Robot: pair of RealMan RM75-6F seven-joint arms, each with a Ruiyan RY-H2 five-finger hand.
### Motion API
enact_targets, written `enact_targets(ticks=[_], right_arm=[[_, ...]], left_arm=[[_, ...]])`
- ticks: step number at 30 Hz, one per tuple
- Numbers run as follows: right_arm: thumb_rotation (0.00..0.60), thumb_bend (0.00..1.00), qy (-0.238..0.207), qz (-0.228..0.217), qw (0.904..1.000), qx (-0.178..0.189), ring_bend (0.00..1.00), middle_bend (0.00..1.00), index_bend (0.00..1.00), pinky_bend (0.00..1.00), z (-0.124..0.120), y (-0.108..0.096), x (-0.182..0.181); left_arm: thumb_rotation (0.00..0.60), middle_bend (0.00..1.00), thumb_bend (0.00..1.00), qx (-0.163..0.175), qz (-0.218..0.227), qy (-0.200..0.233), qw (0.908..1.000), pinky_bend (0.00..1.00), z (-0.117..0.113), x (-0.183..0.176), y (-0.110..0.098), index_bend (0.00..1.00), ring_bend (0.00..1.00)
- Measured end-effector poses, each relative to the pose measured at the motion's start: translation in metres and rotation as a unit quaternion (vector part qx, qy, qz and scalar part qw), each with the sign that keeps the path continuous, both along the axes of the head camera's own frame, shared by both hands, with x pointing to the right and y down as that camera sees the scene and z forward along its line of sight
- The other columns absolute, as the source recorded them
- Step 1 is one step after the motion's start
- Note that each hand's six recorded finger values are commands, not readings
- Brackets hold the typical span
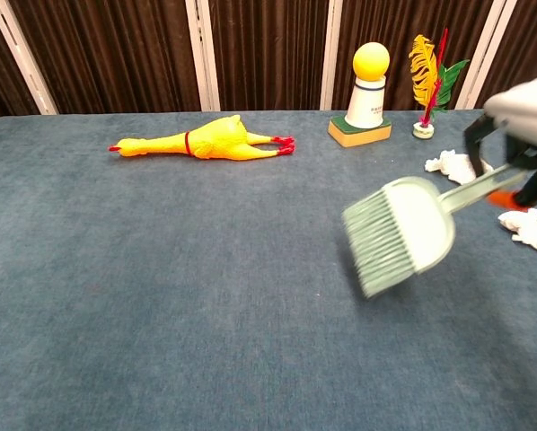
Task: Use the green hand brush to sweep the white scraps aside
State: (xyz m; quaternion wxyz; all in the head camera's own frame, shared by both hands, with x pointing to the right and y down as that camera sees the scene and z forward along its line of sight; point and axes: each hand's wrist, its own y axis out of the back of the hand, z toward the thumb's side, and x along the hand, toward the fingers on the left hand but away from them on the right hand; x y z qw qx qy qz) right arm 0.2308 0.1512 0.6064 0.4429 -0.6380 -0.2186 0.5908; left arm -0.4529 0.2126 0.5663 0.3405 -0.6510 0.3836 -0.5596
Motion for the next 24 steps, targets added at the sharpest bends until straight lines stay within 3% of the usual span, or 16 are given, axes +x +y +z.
enact_targets(ticks=[2,4,7,9,11,14,19,22,24], right_arm=[[0.6,0.5,-0.017,0.0,0.9997,-0.016,0.98,0.99,0.82,0.8,0.008,0.01,-0.013],[0.6,0.5,-0.024,0.0,0.9994,-0.026,0.98,0.99,0.73,0.8,0.015,0.016,-0.021],[0.6,0.43,-0.015,-0.001,0.9993,-0.035,0.96,0.99,0.43,0.8,0.027,0.024,-0.023],[0.6,0.33,0.002,-0.003,0.9993,-0.037,0.94,0.99,0.18,0.79,0.035,0.027,-0.02],[0.6,0.29,0.023,-0.007,0.9991,-0.036,0.93,0.99,0.05,0.78,0.04,0.03,-0.015],[0.6,0.26,0.057,-0.012,0.9978,-0.033,0.91,0.98,0.0,0.77,0.044,0.033,-0.006],[0.6,0.25,0.103,-0.018,0.9945,-0.006,0.87,0.94,0.0,0.72,0.04,0.029,0.012],[0.6,0.25,0.124,-0.013,0.9922,0.013,0.75,0.82,0.0,0.6,0.034,0.026,0.028],[0.6,0.25,0.134,-0.005,0.9908,0.021,0.56,0.61,0.0,0.44,0.03,0.024,0.041]], left_arm=[[0.6,0.0,0.0,0.0,-0.001,0.001,1.0,0.02,0.0,0.0,0.0,0.0,0.0],[0.6,0.0,0.0,0.0,-0.001,0.001,1.0,0.02,0.0,-0.001,0.0,0.0,0.0],[0.6,0.0,0.0,-0.001,0.0,0.002,1.0,0.02,0.0,-0.001,0.0,0.0,0.0],[0.6,0.0,0.0,-0.001,0.0,0.002,1.0,0.02,0.0,-0.001,0.0,0.0,0.0],[0.6,0.0,0.0,-0.001,0.001,0.002,1.0,0.02,0.0,-0.001,-0.001,0.0,0.0],[0.6,0.0,0.0,-0.001,0.002,0.001,1.0,0.02,0.0,-0.001,0.0,0.0,0.0],[0.6,0.0,0.0,0.0,0.003,0.0,1.0,0.02,-0.001,0.0,0.0,0.0,0.0],[0.6,0.0,0.0,0.001,0.003,-0.001,1.0,0.02,-0.001,-0.001,0.0,0.0,0.0],[0.6,0.0,0.0,0.002,0.003,-0.002,1.0,0.02,-0.001,-0.001,0.0,0.0,0.0]])
